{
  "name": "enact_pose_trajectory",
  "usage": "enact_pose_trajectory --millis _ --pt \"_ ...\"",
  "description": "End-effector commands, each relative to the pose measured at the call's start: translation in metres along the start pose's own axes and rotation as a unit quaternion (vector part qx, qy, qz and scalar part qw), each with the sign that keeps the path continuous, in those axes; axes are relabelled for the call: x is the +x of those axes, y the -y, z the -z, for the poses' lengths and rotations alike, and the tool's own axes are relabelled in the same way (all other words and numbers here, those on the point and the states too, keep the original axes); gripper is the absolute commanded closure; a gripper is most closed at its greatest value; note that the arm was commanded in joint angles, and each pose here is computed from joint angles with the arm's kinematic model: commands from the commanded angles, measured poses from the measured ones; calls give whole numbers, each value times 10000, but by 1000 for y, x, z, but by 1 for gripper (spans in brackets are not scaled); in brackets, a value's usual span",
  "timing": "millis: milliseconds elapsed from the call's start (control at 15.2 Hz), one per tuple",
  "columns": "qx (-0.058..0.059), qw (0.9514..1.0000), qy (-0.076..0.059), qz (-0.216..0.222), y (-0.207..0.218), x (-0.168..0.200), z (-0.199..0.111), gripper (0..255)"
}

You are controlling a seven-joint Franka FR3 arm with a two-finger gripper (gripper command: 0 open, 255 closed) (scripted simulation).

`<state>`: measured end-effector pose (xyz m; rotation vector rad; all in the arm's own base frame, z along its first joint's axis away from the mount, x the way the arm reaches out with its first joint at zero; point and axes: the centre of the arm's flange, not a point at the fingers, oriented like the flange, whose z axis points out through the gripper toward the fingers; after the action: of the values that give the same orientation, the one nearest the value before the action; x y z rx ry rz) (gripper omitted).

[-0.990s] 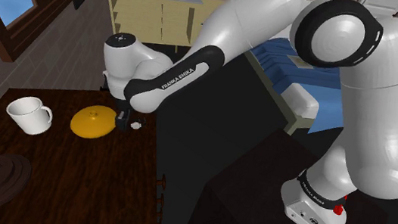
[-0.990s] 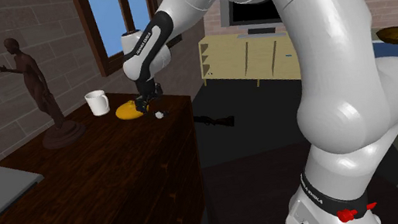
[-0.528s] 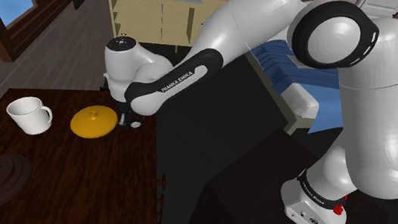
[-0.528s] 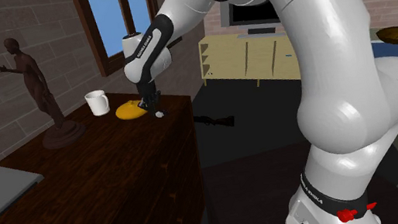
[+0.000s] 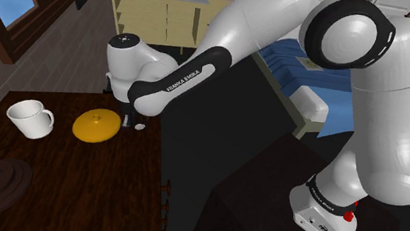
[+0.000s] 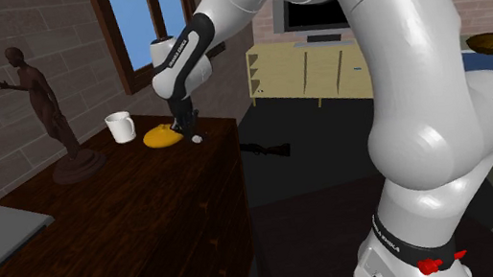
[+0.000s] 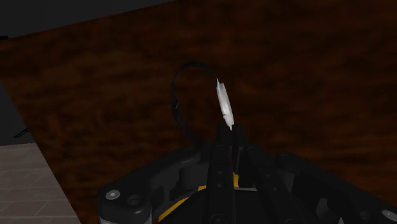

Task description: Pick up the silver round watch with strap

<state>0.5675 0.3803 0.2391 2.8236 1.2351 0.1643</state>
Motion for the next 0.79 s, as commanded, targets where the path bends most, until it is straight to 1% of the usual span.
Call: enact_pose_trajectory --millis 0,726 --pt "0 10000 1 0 -1 1 10 255" --pt "0 10000 1 0 -6 5 67 255"
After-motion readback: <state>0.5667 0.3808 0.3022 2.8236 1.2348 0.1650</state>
